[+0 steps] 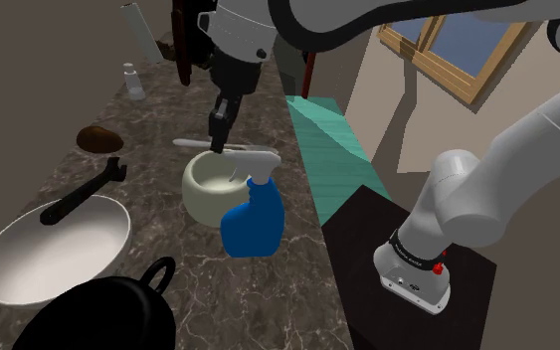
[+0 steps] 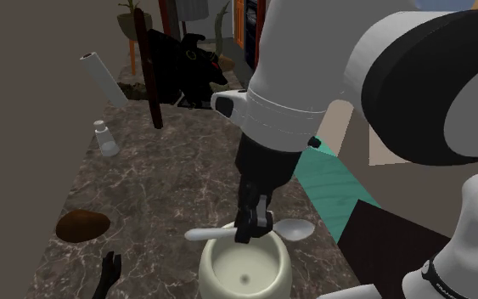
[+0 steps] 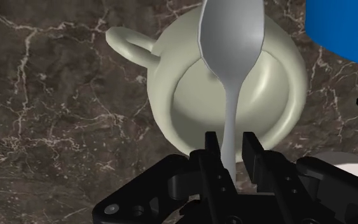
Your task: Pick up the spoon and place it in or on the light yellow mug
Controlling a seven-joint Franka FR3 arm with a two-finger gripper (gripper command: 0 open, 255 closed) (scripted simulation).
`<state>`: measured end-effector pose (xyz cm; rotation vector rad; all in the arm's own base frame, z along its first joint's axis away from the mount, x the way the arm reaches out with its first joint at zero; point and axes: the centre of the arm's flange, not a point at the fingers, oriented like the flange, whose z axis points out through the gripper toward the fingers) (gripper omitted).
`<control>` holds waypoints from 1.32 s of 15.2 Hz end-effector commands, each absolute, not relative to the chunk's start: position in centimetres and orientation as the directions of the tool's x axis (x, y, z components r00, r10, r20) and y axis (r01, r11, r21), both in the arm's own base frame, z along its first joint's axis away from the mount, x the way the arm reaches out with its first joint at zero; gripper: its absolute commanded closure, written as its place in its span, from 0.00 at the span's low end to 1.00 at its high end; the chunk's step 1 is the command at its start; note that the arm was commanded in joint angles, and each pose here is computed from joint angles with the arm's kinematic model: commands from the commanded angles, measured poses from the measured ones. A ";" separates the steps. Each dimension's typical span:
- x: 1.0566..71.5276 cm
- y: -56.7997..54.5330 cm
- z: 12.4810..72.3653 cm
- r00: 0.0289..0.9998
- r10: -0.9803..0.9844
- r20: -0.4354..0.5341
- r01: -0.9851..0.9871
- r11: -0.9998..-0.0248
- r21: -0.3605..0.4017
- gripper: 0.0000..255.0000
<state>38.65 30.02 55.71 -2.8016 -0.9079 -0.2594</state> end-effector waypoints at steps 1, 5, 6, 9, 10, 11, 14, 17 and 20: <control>38.7 30.0 54.6 0.798 0.561 0.222 0.593 -0.796 -0.121 1.00; 38.7 30.0 52.5 0.798 0.561 0.222 0.593 -0.796 -0.121 1.00; 38.7 30.0 52.1 0.798 0.561 0.222 0.593 -0.796 -0.121 1.00; 38.7 30.0 52.1 0.798 0.561 0.222 0.593 -0.796 -0.121 1.00; 38.7 30.0 52.1 0.798 0.561 0.222 0.593 -0.796 -0.121 1.00; 38.7 30.0 52.1 0.798 0.561 0.222 0.593 -0.796 -0.121 1.00; 38.7 30.0 52.1 0.798 0.561 0.222 0.593 -0.796 -0.121 0.00; 38.7 30.0 52.2 0.798 0.561 0.222 0.593 -0.796 -0.121 0.00; 38.5 29.7 53.4 0.798 0.561 0.222 0.593 -0.796 -0.121 0.00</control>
